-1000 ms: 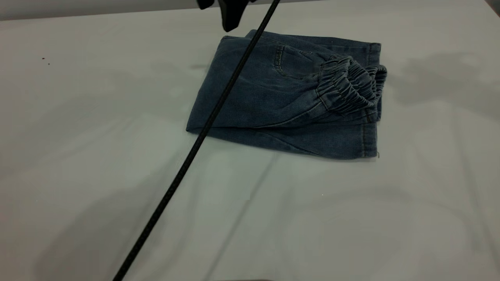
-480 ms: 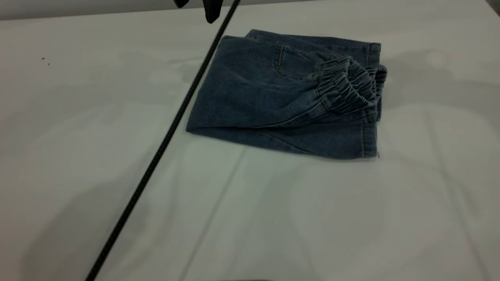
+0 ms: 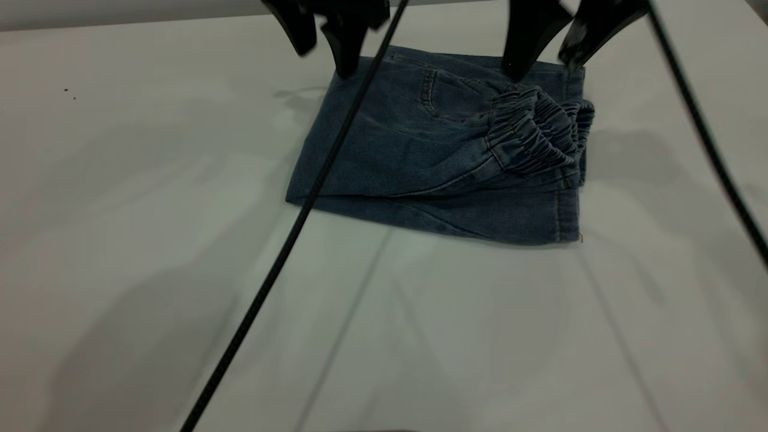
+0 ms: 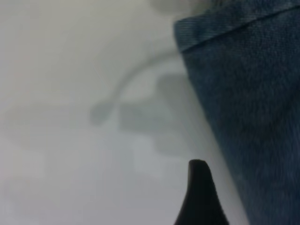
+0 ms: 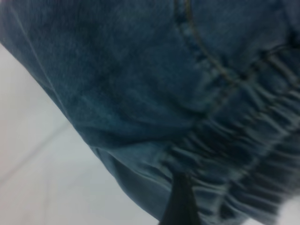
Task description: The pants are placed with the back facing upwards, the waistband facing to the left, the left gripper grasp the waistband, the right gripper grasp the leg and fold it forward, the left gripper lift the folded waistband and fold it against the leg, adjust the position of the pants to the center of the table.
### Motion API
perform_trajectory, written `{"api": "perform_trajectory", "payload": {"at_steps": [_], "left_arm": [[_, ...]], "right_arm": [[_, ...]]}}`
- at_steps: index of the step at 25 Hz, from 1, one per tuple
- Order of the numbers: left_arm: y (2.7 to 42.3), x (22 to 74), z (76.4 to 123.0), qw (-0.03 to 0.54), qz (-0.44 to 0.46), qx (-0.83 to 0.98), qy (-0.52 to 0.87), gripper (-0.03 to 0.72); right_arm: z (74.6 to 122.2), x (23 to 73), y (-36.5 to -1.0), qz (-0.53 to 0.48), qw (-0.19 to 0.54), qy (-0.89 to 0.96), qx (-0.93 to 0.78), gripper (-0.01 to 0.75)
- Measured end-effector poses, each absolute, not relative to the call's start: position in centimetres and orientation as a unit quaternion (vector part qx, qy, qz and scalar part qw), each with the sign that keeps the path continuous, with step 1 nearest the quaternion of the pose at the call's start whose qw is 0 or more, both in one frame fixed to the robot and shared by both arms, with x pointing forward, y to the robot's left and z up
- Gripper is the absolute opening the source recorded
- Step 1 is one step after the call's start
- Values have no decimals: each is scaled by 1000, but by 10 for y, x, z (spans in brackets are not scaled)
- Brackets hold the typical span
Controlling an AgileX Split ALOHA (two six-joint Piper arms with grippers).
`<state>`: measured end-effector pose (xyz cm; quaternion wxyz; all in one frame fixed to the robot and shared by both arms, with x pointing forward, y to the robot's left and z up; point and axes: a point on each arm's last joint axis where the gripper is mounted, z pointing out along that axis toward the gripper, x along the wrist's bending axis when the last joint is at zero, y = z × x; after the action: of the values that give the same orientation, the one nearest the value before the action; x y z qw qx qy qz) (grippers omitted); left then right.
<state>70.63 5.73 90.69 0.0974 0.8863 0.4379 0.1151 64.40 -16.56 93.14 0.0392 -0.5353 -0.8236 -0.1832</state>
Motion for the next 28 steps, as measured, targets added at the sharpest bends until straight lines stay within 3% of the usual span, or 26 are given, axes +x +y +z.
{"api": "perform_trajectory", "payload": {"at_steps": [13, 28], "left_arm": [[44, 706, 892, 146, 83, 905, 390, 454], [44, 706, 865, 136, 64, 907, 394, 454]], "right_arm": [[865, 637, -138, -123, 79, -818, -556, 498], [865, 641, -137, -131, 64, -813, -563, 498]]}}
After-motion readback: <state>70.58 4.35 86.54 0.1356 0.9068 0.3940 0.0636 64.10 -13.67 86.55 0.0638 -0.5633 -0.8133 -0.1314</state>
